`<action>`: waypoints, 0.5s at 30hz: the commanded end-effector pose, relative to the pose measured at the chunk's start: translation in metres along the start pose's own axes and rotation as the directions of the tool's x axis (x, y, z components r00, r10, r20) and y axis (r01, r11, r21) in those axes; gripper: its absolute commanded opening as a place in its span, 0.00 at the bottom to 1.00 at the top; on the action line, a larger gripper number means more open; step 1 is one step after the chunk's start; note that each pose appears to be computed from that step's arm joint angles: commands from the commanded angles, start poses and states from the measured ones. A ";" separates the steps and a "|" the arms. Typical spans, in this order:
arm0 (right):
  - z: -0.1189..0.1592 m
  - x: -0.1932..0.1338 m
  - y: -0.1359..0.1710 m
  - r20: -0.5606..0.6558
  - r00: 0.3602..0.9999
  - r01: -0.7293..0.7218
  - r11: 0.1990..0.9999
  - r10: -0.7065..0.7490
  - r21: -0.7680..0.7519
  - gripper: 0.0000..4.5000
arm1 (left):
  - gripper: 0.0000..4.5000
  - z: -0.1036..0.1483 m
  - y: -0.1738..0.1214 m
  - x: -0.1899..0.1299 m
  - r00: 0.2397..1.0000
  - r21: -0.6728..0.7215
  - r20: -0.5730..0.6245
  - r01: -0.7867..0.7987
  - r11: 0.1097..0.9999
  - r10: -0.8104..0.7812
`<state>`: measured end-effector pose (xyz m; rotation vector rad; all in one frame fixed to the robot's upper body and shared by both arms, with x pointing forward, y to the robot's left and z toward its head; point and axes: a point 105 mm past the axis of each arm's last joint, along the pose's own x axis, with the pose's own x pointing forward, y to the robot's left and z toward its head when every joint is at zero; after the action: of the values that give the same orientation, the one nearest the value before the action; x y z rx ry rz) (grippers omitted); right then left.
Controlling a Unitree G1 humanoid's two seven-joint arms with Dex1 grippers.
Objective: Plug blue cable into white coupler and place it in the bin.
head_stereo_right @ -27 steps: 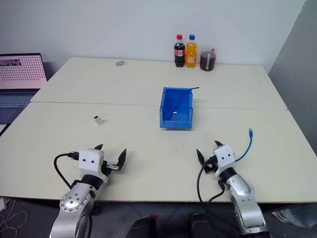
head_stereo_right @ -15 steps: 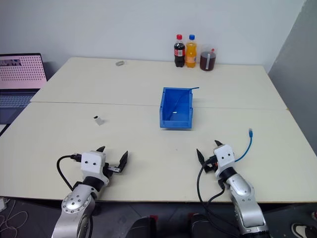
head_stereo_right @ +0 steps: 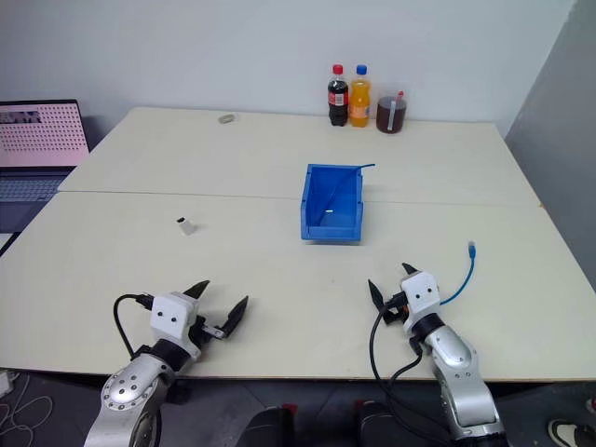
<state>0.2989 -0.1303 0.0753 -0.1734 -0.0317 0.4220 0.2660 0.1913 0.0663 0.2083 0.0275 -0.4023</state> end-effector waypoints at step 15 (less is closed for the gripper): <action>0.033 -0.042 -0.124 -0.219 0.811 0.546 0.836 -0.543 -0.049 0.98 | 1.00 0.084 -0.096 0.018 0.647 0.029 -0.030 0.762 0.647 -0.762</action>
<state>0.3101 -0.2422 0.1253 -0.2014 0.1180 -0.1202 0.2535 0.0884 0.1199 0.2302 0.1386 -1.1888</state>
